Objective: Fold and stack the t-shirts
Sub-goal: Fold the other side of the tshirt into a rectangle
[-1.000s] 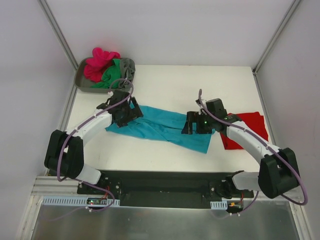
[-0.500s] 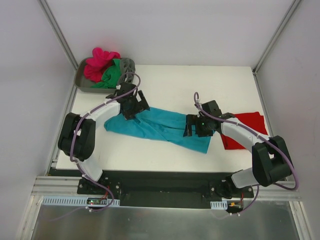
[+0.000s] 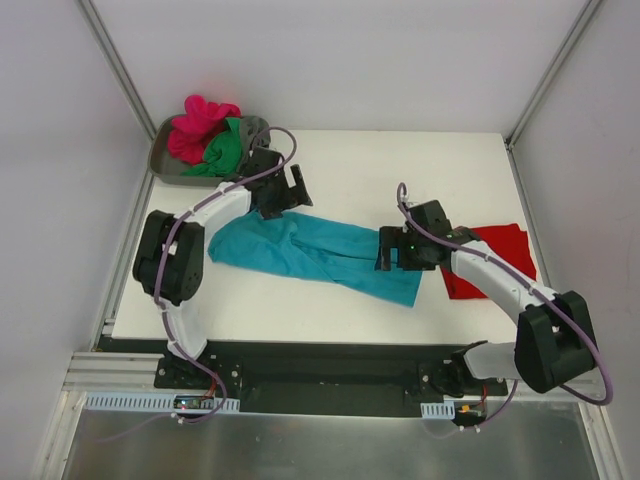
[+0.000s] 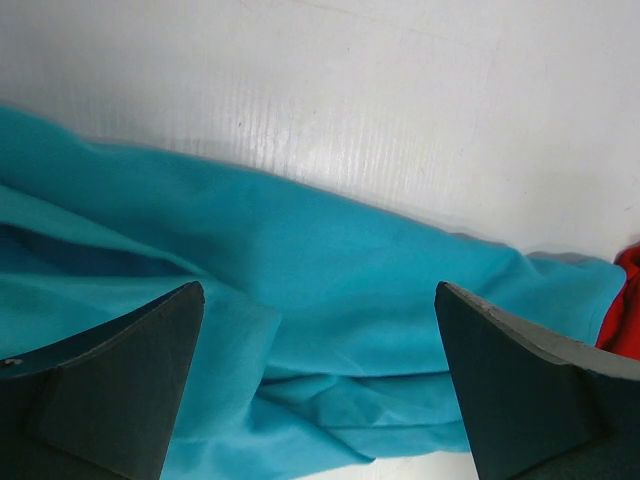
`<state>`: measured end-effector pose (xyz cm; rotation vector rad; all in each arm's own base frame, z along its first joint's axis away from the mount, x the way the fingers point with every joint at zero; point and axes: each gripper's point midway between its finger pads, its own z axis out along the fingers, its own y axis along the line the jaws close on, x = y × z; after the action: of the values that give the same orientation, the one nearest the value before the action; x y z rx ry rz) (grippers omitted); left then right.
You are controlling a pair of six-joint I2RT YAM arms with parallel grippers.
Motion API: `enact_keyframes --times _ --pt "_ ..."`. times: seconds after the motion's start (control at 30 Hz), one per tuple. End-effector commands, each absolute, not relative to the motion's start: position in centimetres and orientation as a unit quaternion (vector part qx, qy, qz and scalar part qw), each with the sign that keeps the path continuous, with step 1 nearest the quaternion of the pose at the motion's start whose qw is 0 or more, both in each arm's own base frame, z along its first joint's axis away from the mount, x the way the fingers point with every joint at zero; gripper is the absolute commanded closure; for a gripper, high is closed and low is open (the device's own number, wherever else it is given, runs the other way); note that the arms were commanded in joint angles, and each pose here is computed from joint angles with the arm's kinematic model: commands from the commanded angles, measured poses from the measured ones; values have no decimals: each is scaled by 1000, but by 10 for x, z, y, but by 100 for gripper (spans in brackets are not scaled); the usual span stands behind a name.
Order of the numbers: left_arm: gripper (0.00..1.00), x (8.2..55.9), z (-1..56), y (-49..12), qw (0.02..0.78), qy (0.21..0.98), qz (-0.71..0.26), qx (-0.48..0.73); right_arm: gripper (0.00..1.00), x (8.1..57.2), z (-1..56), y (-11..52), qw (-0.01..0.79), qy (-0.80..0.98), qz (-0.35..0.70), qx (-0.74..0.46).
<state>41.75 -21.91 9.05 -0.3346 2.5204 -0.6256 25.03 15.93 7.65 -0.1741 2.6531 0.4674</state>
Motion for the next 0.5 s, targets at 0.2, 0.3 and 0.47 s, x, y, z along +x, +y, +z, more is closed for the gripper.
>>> enact_keyframes --times 0.2,0.3,0.47 --pt "1 349 138 -187 329 916 -215 -83 4 296 103 165 256 950 163 -75" --pt "1 339 116 -174 318 924 -186 -107 4 316 94 173 246 951 164 -88" --pt "1 360 85 -176 291 936 -155 -125 4 327 61 176 208 964 150 -74"
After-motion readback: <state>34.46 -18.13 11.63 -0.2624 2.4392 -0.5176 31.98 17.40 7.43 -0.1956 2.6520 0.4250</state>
